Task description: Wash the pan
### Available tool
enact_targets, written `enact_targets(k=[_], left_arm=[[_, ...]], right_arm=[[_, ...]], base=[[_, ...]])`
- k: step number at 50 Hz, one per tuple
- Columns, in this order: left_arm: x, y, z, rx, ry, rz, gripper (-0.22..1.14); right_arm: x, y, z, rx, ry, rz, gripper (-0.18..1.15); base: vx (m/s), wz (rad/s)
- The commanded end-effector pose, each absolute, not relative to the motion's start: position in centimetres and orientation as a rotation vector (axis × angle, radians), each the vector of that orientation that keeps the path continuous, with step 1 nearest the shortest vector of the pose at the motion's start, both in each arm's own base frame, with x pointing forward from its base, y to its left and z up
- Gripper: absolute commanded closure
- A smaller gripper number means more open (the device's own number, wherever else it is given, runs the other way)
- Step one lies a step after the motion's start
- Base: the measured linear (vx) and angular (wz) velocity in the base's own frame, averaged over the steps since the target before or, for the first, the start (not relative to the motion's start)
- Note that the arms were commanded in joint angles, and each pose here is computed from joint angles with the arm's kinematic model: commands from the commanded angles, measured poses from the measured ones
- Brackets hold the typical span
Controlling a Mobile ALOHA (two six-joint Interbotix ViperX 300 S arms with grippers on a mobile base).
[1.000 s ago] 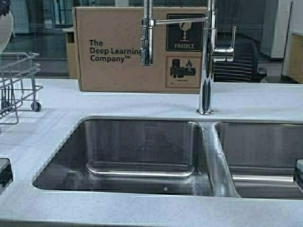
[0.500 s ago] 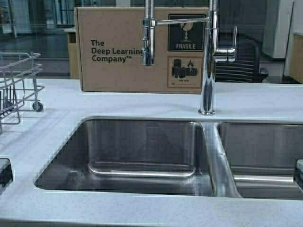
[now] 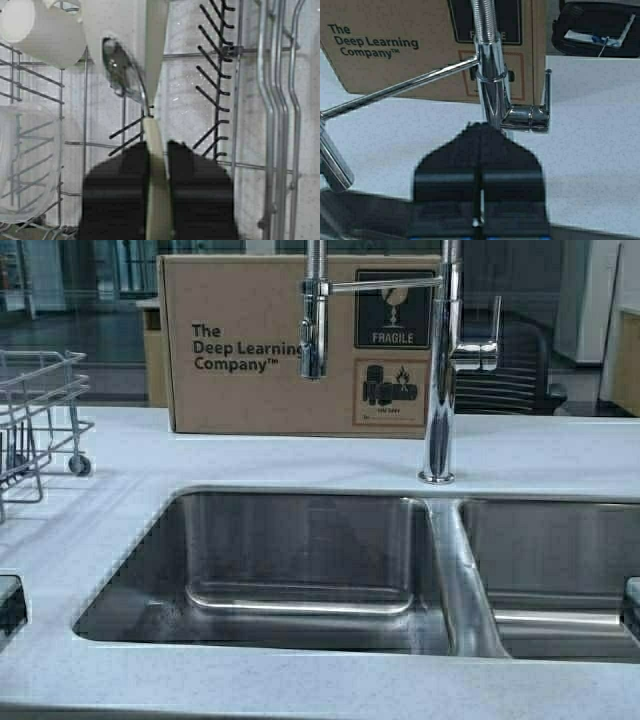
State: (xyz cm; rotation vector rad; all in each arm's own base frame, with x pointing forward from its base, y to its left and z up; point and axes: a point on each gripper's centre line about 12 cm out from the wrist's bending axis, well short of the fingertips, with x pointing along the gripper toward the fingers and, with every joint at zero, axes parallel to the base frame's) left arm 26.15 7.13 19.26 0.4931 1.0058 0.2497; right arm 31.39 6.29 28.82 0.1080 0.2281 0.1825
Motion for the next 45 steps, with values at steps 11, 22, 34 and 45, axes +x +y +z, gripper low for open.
enact_targets(k=[11,22,34,45], left_arm=[[27.1,7.5,18.7,0.501,1.049,0.259,0.47],[27.2,7.5,18.6,0.499,1.052,0.258,-0.05],[27.3,7.5,18.6,0.498,1.052,0.258,-0.10],[27.5,7.5,19.4,0.489,1.027,0.266,-0.10]], right_arm=[[31.8,6.4,29.6,0.109,0.205,0.186,0.92],[31.8,6.4,29.6,0.109,0.205,0.186,0.92],[31.8,6.4,29.5,0.108,0.208,0.186,0.92],[31.8,6.4,29.5,0.109,0.207,0.186,0.92]], base=[[0.00,0.00],[0.00,0.00],[0.00,0.00],[0.00,0.00]])
